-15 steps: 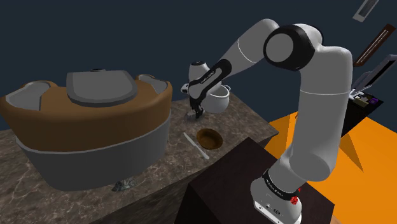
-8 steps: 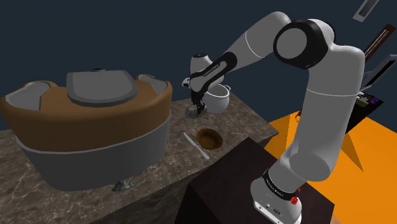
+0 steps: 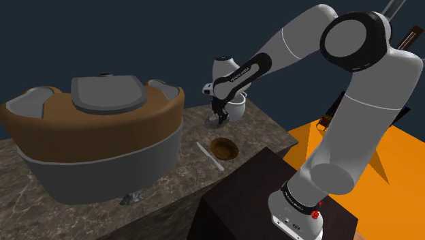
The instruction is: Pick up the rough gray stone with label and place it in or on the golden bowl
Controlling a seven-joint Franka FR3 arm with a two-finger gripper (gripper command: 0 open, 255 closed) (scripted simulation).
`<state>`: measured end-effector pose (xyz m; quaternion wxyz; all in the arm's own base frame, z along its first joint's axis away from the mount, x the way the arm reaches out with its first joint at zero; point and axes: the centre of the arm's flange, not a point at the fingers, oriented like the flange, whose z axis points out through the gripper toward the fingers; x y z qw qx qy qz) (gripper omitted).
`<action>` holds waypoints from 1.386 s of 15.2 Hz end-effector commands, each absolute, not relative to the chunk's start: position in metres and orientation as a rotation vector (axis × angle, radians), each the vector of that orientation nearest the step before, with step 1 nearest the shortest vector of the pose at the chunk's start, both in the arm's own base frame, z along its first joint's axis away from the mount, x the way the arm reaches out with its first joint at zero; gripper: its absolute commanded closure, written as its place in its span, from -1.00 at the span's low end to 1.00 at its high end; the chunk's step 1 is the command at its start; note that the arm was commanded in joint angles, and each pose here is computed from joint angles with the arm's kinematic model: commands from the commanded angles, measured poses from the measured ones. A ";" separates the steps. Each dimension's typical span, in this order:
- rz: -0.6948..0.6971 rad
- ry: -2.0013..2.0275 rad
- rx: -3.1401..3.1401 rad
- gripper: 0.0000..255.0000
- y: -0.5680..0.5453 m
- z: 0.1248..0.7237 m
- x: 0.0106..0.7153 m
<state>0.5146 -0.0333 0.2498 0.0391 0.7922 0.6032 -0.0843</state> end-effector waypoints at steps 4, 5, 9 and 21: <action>-0.257 1.850 2.428 1.00 -0.036 0.256 0.450; -0.257 1.850 2.428 1.00 -0.037 0.257 0.437; -0.257 1.850 2.428 1.00 -0.037 0.249 0.415; -0.257 1.850 2.428 1.00 -0.037 0.186 0.415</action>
